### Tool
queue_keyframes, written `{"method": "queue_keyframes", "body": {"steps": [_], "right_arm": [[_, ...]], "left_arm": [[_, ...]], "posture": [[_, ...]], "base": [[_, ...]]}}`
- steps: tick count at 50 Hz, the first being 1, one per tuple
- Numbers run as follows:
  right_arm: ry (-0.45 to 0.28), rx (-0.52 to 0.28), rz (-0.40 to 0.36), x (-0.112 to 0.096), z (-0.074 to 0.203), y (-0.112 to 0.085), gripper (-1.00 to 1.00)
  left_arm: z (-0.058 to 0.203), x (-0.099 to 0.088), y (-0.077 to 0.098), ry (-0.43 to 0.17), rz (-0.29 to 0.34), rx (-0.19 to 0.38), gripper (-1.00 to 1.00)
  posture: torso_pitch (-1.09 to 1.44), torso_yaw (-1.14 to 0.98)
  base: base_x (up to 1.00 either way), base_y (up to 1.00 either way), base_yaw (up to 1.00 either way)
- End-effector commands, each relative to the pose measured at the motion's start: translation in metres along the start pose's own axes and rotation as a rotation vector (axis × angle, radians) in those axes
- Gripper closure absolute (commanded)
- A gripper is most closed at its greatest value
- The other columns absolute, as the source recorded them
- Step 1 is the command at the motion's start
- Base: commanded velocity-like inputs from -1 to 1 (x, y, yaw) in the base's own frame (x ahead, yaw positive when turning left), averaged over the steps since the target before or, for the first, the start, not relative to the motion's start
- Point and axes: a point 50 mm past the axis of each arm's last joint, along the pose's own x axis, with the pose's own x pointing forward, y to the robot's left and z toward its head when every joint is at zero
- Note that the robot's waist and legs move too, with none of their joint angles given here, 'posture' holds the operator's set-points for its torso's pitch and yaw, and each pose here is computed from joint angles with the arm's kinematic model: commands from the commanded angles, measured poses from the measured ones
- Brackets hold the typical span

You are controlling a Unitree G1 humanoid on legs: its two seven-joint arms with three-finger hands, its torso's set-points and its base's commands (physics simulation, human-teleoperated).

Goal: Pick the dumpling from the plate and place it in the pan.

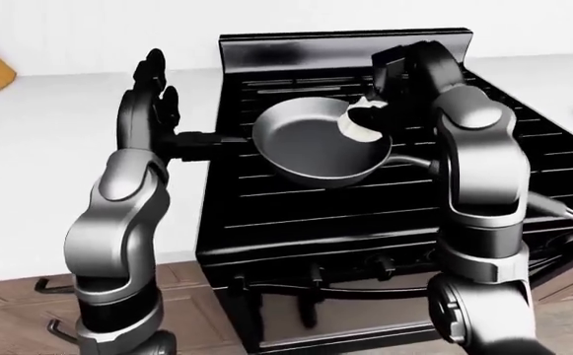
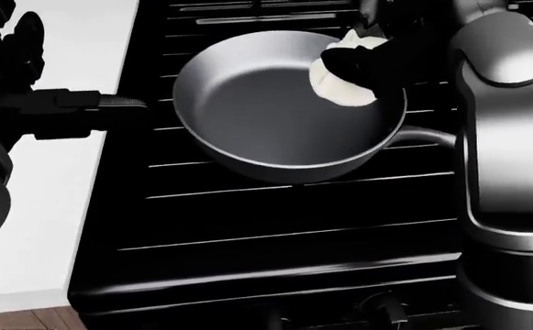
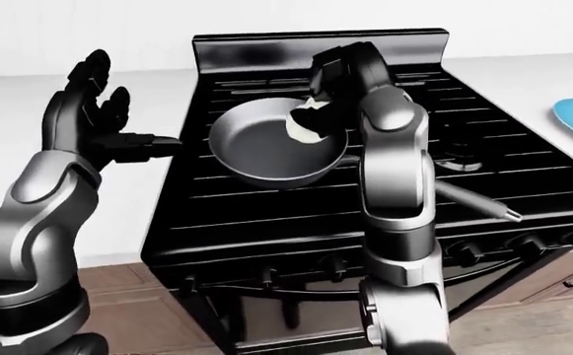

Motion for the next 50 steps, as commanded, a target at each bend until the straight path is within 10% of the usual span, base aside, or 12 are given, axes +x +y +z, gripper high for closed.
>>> {"method": "queue_keyframes", "body": {"steps": [1,50], "right_arm": [[-0.069,-0.008,-0.034,-0.003,0.015,-0.007,1.0],[-0.134,-0.024,0.042,0.024,0.022,0.032,1.0]], "left_arm": [[0.019,-0.001,0.0,-0.091,-0.001,0.001,-1.0],[0.018,-0.001,0.0,-0.089,-0.001,-0.001,-1.0]], "posture": [[0.0,0.0],[0.0,0.0]], "base": [[0.0,0.0,0.0],[0.0,0.0,0.0]]}}
